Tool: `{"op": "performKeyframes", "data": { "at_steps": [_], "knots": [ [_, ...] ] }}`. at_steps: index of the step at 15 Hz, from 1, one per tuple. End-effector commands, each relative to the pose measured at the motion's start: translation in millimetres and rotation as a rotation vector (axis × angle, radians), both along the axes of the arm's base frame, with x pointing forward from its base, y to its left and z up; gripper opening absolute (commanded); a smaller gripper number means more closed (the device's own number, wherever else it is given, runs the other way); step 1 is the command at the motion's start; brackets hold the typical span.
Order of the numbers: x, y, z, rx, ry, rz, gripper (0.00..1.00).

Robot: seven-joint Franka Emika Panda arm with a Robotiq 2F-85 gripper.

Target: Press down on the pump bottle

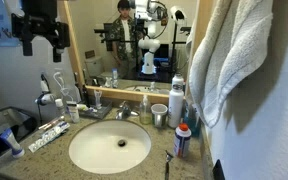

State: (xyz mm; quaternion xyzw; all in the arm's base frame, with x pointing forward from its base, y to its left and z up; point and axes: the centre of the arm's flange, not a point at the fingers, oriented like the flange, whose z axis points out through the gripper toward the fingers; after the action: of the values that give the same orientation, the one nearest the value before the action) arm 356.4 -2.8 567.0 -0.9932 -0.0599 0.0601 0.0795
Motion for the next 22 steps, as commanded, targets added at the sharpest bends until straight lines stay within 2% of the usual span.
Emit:
{"op": "performKeyframes", "data": {
  "at_steps": [1,4,7,11,22],
  "knots": [
    [0,0,0,0.000,0.000,0.000,1.00],
    [8,-4,-4,-0.003,0.008,0.007,1.00],
    [30,-16,-15,-0.033,0.016,0.019,1.00],
    [77,-48,-37,-0.082,-0.005,0.040,1.00],
    [200,-153,-90,-0.143,-0.125,0.152,1.00]
  ]
}}
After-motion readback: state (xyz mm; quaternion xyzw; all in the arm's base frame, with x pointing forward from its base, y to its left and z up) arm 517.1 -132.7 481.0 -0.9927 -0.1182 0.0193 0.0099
